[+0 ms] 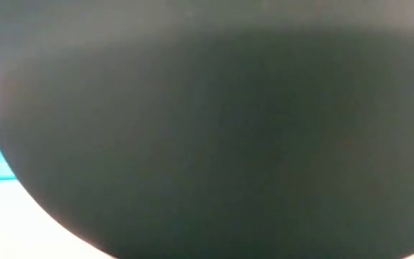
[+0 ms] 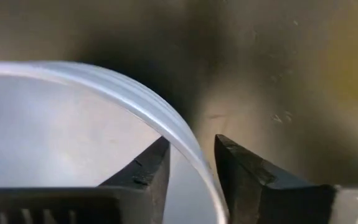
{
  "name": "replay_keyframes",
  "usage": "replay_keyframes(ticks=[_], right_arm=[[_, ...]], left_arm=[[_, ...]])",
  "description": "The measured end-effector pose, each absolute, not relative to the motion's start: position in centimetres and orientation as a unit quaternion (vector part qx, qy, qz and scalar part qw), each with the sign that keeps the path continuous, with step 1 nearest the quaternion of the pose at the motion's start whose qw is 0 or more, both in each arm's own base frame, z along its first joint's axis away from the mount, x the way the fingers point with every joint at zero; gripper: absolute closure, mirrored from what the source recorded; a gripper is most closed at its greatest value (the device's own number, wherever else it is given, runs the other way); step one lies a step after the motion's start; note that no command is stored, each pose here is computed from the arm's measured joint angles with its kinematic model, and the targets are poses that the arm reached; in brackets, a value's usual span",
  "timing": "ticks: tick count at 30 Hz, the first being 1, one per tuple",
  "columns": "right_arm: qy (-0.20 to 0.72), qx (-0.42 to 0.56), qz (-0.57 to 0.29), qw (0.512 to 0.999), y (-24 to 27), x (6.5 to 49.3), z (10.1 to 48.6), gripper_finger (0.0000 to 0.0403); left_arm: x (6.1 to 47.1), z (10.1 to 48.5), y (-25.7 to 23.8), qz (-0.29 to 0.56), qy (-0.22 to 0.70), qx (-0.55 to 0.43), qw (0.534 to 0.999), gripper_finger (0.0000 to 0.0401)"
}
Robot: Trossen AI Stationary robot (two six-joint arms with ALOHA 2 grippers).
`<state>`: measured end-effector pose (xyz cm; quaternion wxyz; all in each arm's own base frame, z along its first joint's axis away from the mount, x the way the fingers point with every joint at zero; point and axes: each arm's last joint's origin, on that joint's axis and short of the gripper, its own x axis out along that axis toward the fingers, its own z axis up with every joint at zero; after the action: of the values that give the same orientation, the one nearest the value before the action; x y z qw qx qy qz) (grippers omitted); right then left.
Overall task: Place and stack bowls onto a shelf
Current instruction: Stack the large blue bowl on top of the orange bowl on the shelf
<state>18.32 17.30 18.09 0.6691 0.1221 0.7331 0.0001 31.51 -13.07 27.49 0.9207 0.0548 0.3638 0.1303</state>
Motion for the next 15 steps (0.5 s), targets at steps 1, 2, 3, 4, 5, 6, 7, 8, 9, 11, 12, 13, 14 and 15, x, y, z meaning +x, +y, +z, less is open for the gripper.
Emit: replay_keyframes(ticks=[1, 2, 3, 4, 5, 6, 7, 8, 9, 11, 12, 13, 14, 15], right_arm=[[0.731, 0.124, 0.002, 0.671, 17.37, 18.4, 18.06, 0.0301], [0.73, 0.127, 0.001, 0.672, 17.4, 18.43, 18.05, 0.0312], [0.729, 0.128, 0.002, 0.672, 17.42, 18.46, 18.06, 0.0324], [0.728, 0.131, 0.001, 0.673, 17.44, 18.48, 18.06, 0.0337], [0.728, 0.133, -0.001, 0.672, 17.45, 18.49, 18.06, 0.035], [0.729, 0.135, -0.002, 0.671, 17.44, 18.47, 18.08, 0.0364], [0.729, 0.138, -0.002, 0.671, 17.44, 18.47, 18.12, 0.0377], [0.727, 0.14, -0.001, 0.672, 17.45, 18.49, 18.17, 0.0386], [0.727, 0.143, -0.003, 0.672, 17.45, 18.5, 18.18, 0.0389], [0.725, 0.149, -0.009, 0.672, 17.46, 18.52, 18.2, 0.0392], [0.725, 0.153, -0.011, 0.671, 17.48, 18.52, 18.22, 0.0393], [0.723, 0.157, -0.013, 0.672, 17.49, 18.56, 18.26, 0.0393], [0.721, 0.163, -0.014, 0.673, 17.5, 18.58, 18.34, 0.0394], [0.72, 0.17, -0.016, 0.673, 17.44, 18.6, 18.47, 0.0394]], left_arm=[[31.51, 27.49, -13.07, 0.13, 0.364, 0.055, 0.921, 0.0278], [31.51, 27.49, -13.07, 0.13, 0.364, 0.055, 0.921, 0.0278], [31.51, 27.49, -13.07, 0.13, 0.364, 0.055, 0.921, 0.0278], [31.51, 27.49, -13.07, 0.13, 0.364, 0.055, 0.921, 0.0278], [31.51, 27.49, -13.07, 0.13, 0.364, 0.055, 0.921, 0.0278], [31.51, 27.49, -13.07, 0.13, 0.364, 0.055, 0.921, 0.0278], [31.51, 27.49, -13.07, 0.13, 0.364, 0.055, 0.921, 0.0278], [31.51, 27.49, -13.07, 0.13, 0.364, 0.055, 0.921, 0.0278], [31.5, 27.48, -13.09, 0.13, 0.364, 0.055, 0.921, 0.0278], [31.47, 27.48, -13.15, 0.129, 0.364, 0.055, 0.921, 0.0278], [31.45, 27.48, -13.19, 0.128, 0.364, 0.056, 0.921, 0.0278], [31.44, 27.48, -13.21, 0.128, 0.364, 0.056, 0.921, 0.0278], [31.44, 27.48, -13.21, 0.128, 0.364, 0.056, 0.921, 0.0278], [31.44, 27.48, -13.21, 0.128, 0.365, 0.056, 0.921, 0.0278]])
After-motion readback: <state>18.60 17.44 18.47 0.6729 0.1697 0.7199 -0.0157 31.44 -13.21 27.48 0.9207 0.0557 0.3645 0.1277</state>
